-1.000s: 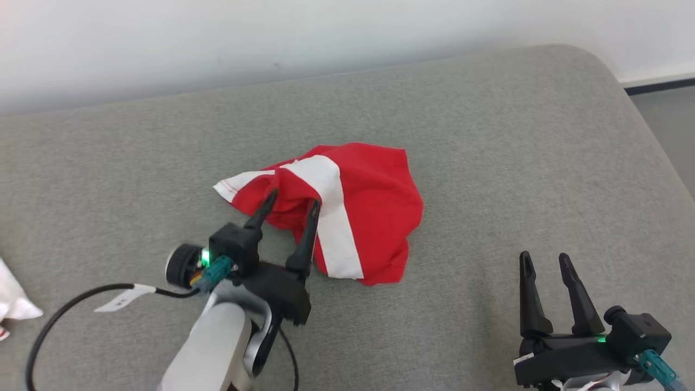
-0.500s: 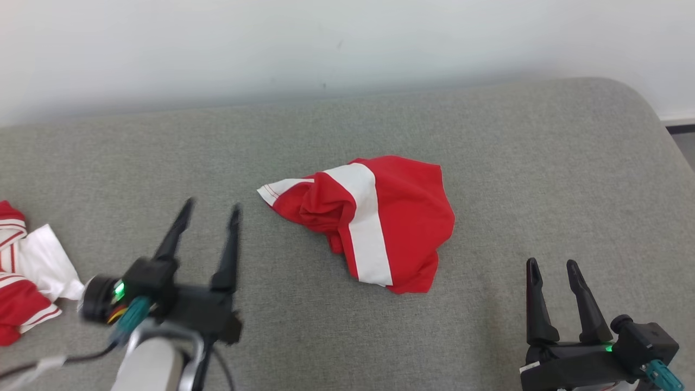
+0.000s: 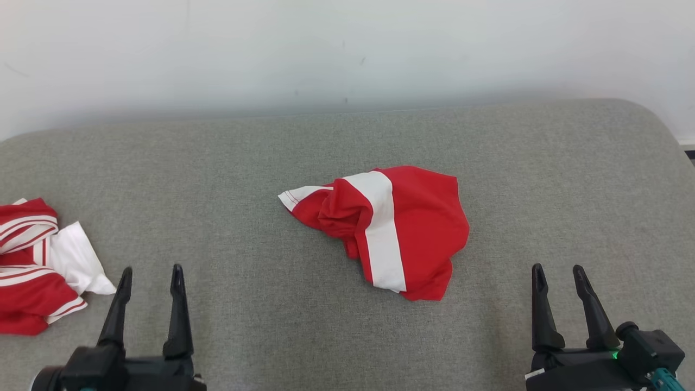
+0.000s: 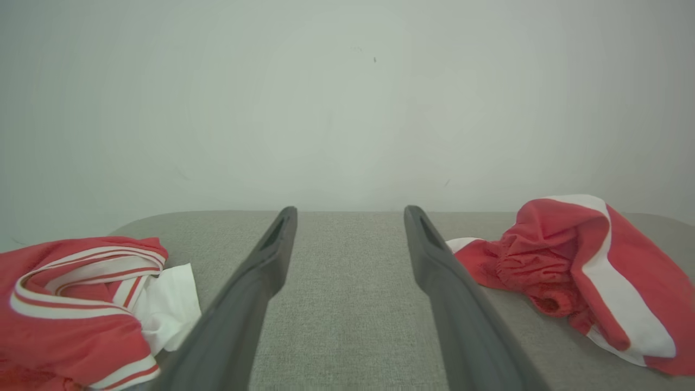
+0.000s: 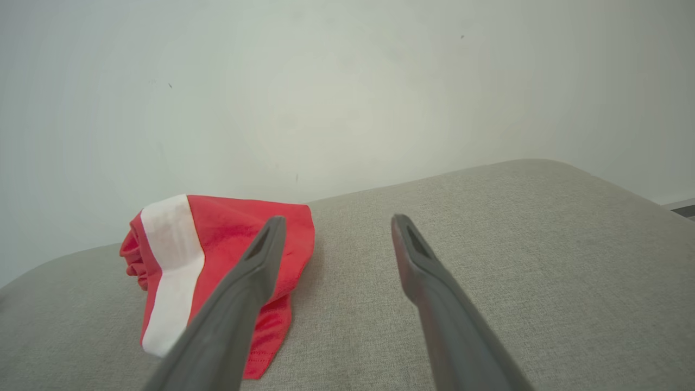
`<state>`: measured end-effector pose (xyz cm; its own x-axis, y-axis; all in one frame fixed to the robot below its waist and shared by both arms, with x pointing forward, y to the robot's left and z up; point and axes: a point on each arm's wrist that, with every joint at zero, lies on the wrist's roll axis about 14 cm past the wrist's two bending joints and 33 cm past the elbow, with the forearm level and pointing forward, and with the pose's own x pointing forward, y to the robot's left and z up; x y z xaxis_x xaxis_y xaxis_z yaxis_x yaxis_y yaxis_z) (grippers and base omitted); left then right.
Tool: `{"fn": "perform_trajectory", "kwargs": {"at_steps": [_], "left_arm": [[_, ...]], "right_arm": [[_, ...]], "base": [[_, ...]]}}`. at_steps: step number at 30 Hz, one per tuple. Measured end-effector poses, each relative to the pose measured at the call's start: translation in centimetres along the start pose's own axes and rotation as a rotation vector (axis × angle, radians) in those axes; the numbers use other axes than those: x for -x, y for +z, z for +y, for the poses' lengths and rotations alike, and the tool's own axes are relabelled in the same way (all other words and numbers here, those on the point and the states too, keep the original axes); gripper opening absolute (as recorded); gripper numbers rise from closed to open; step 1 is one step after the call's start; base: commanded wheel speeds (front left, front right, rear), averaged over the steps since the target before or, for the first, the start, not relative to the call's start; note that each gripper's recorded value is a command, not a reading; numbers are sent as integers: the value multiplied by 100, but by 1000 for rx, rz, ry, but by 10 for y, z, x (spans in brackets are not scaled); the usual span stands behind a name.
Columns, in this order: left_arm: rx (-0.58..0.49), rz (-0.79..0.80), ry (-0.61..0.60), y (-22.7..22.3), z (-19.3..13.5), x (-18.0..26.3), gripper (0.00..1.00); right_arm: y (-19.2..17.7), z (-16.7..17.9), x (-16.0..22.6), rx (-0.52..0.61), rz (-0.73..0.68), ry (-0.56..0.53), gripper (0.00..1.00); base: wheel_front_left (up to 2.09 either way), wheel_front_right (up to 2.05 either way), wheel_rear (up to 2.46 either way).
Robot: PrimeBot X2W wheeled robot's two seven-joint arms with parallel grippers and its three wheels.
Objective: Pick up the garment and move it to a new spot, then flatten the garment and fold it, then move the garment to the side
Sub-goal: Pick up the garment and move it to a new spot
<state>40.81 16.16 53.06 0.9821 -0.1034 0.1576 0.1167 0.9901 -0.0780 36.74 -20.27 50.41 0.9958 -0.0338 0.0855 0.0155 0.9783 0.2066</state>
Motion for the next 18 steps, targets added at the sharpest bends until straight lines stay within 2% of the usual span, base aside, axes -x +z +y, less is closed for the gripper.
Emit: {"fn": "perform_trajectory", "kwargs": {"at_steps": [10, 18], "left_arm": [[-1, 8, 49, -3, 9, 19, 100], [-6, 52, 36, -15, 9, 30, 100]], "right_arm": [[-3, 1, 4, 6, 10, 4, 100], [-7, 2, 11, 5, 25, 4, 100]], "base": [[0, 0, 0], [0, 0, 0]]}}
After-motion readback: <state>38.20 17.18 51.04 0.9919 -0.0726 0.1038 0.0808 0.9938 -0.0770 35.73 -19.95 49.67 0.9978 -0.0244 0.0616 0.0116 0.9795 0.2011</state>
